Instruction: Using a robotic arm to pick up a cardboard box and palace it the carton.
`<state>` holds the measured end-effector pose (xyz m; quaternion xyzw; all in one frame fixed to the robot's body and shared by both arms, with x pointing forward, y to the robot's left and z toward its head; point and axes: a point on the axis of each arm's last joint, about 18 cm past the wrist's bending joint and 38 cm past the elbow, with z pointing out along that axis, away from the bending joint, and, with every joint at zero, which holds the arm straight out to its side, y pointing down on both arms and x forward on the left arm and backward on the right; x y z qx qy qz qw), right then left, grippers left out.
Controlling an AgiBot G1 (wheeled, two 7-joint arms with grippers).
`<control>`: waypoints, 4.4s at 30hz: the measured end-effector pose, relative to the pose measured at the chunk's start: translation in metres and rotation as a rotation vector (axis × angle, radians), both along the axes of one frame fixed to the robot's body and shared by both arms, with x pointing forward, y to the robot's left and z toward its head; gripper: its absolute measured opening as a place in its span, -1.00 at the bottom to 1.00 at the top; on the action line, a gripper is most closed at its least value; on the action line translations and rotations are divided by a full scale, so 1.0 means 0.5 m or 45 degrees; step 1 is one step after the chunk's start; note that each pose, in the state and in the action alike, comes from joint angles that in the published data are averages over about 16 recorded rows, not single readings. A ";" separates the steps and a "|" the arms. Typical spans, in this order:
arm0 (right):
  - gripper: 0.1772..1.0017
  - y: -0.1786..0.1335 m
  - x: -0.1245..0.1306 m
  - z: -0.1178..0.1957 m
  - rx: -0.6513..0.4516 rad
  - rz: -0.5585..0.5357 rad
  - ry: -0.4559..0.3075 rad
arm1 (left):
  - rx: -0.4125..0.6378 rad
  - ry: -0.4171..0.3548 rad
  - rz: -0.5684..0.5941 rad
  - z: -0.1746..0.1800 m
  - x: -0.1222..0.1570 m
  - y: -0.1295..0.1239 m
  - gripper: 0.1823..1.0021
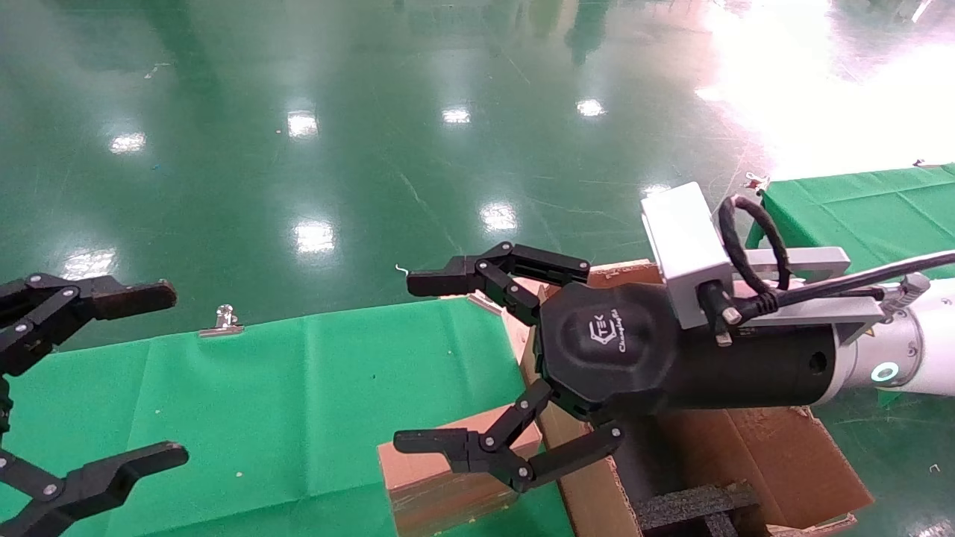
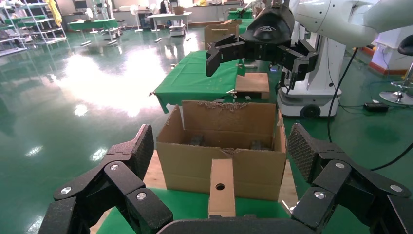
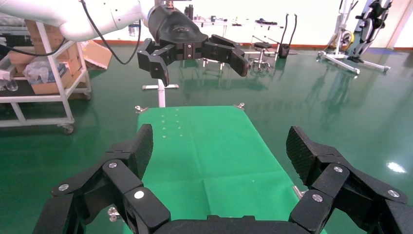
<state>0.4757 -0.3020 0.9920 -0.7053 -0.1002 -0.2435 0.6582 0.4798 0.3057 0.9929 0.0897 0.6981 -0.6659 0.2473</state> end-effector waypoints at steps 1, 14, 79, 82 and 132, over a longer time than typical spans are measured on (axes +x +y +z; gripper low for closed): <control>1.00 0.000 0.000 0.000 0.000 0.000 0.000 | 0.000 0.000 0.000 0.000 0.000 0.000 1.00; 1.00 0.000 0.000 0.000 0.000 0.000 0.000 | 0.000 0.000 0.000 0.000 0.000 0.000 1.00; 1.00 0.153 0.250 -0.100 -1.314 -0.249 -0.086 | 0.000 0.000 0.000 0.000 0.000 0.000 -0.95; 1.00 0.157 0.255 -0.104 -1.348 -0.245 -0.095 | 0.000 0.000 0.000 0.000 0.000 0.000 -0.96; -0.35 0.160 0.255 -0.076 -1.334 -0.242 -0.122 | -0.001 0.000 0.000 0.000 0.000 0.000 0.82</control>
